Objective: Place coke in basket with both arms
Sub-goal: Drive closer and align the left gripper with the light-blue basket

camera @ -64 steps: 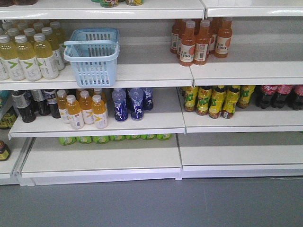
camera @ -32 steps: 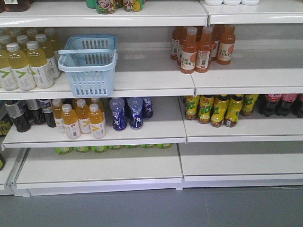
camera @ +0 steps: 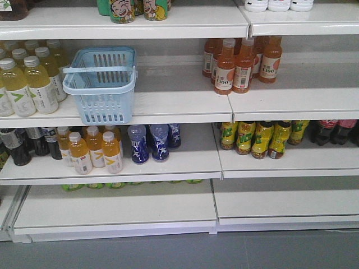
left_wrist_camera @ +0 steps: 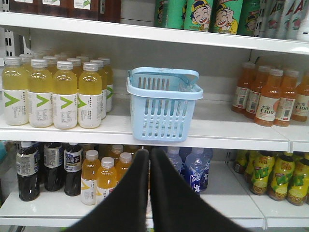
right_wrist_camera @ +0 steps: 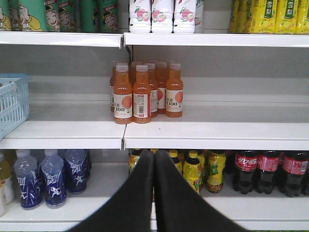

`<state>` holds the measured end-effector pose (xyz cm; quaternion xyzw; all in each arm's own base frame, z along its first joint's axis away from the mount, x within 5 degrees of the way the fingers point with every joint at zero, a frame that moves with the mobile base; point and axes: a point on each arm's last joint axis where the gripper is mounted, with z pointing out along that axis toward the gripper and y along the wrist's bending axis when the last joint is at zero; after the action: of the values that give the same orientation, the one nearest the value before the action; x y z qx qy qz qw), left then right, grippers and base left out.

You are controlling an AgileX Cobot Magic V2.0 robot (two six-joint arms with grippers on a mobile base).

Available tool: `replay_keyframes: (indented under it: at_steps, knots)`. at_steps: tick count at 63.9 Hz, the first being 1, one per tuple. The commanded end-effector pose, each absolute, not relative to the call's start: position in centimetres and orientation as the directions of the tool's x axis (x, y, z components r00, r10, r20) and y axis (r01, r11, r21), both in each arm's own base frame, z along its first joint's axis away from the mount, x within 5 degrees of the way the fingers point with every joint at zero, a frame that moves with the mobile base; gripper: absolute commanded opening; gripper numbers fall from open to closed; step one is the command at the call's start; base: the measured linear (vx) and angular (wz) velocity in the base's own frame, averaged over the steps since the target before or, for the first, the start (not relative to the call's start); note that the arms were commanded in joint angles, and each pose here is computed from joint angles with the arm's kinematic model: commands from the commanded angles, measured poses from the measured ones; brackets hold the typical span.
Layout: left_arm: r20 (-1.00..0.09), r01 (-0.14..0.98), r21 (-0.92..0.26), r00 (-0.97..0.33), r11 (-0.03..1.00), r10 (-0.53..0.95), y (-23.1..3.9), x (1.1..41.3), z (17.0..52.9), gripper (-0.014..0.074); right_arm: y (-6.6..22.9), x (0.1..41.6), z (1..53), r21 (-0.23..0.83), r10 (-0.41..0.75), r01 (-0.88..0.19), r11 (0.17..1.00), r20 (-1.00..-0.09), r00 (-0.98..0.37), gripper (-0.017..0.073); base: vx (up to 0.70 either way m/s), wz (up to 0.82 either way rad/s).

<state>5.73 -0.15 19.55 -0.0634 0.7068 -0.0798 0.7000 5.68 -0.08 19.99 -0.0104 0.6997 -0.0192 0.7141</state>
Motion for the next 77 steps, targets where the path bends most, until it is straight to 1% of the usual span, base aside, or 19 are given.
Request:
replay_keyframes:
  at_steps: [1, 77]
  knots:
    - [-0.97, 0.042, -0.214, 0.106, 0.976, -0.217, -0.1, 5.4, 21.27, -0.0006, -0.02, 5.72, 20.37, -0.051, -0.052, 0.01, 0.999, -0.995, 0.083, -0.001, 0.07, 0.0]
    - [-0.97, 0.042, -0.214, 0.106, 0.976, -0.217, -0.1, 5.4, 21.27, -0.0006, -0.02, 5.72, 20.37, -0.051, -0.052, 0.01, 0.999, -0.995, 0.083, -0.001, 0.06, 0.01]
